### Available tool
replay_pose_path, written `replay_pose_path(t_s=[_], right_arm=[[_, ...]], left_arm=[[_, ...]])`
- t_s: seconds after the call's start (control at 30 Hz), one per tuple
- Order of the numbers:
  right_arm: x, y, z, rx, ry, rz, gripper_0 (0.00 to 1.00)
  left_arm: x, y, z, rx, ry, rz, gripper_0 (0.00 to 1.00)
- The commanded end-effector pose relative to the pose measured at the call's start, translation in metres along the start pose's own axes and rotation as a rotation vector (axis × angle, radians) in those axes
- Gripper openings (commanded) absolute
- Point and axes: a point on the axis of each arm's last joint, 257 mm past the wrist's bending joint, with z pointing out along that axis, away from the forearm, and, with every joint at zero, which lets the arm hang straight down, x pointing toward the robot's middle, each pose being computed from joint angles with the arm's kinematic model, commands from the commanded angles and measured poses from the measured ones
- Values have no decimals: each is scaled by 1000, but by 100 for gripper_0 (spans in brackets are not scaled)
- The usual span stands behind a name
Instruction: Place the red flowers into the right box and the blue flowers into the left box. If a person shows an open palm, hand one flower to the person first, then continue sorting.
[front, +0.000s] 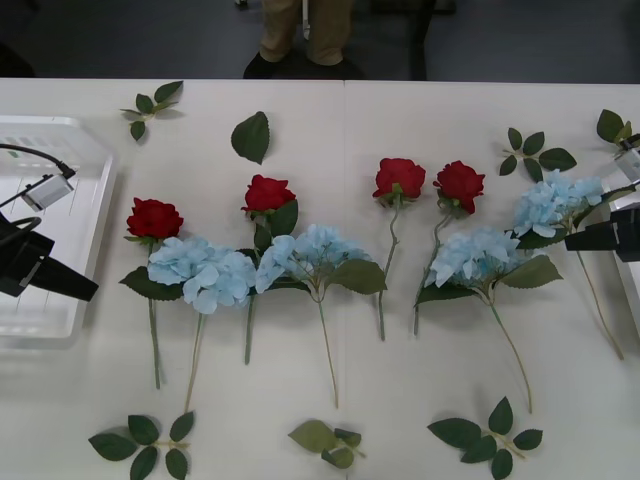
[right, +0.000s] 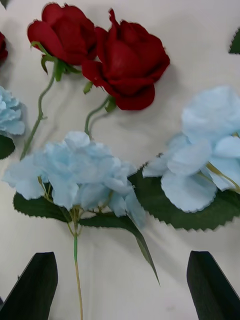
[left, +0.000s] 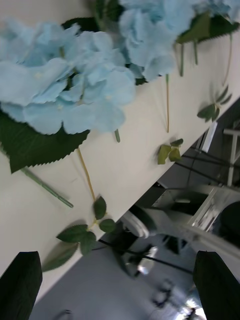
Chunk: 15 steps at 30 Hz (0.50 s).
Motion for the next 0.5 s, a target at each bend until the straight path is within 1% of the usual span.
replay_pose_path(t_s=[0.03,0.13,0.27,0.4,0.5], right_arm=[[-32,-29,-47,135,-20,64,75],[-25,-50,-43,218,-4,84,75],[-25,-78,-35,343,-10,66,75],[-15,-81,-16,362,0,141,75],[-8,-83,-2,392,23,137,75]], left_arm=[[-4,17,1,-117,14,72,88],[1,28,20,-173,36,11,88],[1,47,50,-270,54,-53,88],[-6,61,72,-380,35,-127,88],[-8,62,85,-443,19,-186,88]])
